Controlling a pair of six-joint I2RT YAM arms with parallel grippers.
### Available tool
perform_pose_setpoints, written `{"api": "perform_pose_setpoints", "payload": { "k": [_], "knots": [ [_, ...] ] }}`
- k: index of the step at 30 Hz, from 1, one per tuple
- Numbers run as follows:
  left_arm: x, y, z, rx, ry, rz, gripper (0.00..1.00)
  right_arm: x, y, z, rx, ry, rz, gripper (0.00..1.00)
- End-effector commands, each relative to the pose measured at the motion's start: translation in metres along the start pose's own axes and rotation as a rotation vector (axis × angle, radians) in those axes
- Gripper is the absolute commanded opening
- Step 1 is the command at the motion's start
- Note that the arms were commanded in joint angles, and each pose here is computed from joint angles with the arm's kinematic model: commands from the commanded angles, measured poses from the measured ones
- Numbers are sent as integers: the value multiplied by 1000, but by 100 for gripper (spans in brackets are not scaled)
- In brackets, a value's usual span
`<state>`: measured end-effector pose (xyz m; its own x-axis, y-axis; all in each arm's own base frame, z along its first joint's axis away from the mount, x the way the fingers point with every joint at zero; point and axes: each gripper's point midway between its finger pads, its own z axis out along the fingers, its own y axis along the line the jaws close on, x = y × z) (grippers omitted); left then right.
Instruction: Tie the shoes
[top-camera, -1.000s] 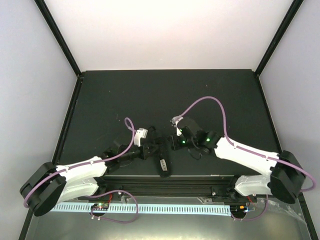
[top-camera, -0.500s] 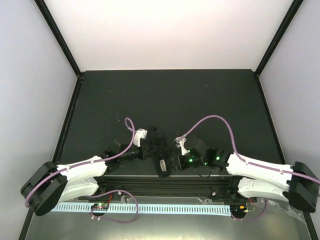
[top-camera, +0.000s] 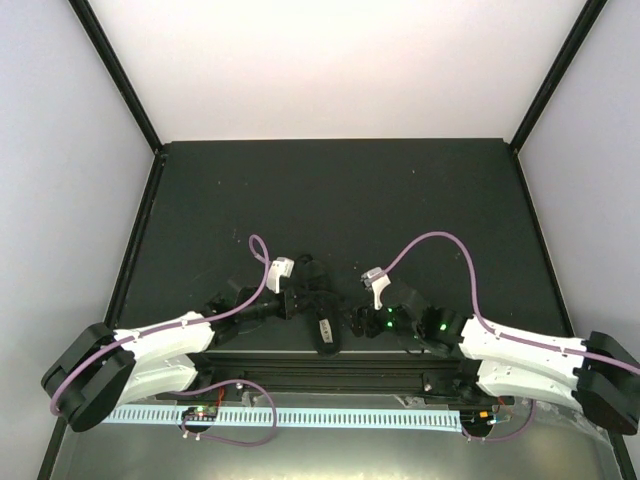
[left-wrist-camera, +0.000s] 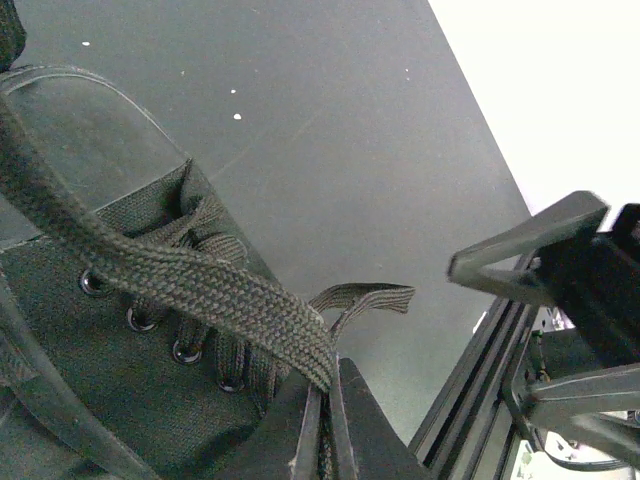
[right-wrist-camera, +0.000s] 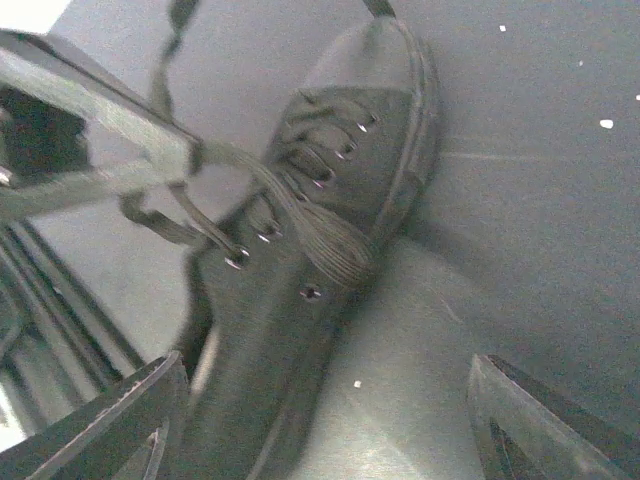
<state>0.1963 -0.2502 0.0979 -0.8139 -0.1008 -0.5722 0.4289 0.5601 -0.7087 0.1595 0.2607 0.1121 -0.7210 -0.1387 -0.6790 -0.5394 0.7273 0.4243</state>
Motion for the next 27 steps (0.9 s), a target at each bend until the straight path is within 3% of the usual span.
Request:
{"api": "perform_pose_setpoints", "payload": {
  "k": [1,3,14,24,27],
  "knots": [
    [-5,3,1,-16,-15,14,2,-17,4,13,-49,-132,-83,79],
    [-5,3,1,-15,-14,10,1,-14,0,21,-45,-131,-85,77],
    [-4,3,1,-14,-11,5,2,-18,-8,51,-18,-126,-132,47],
    [-6,4,1,-16,-15,6,2,-28,-6,51,5,-146,-203,3],
    [-6,3,1,-15,-18,6,2,-31,-7,42,19,-153,-218,2]
  ]
}}
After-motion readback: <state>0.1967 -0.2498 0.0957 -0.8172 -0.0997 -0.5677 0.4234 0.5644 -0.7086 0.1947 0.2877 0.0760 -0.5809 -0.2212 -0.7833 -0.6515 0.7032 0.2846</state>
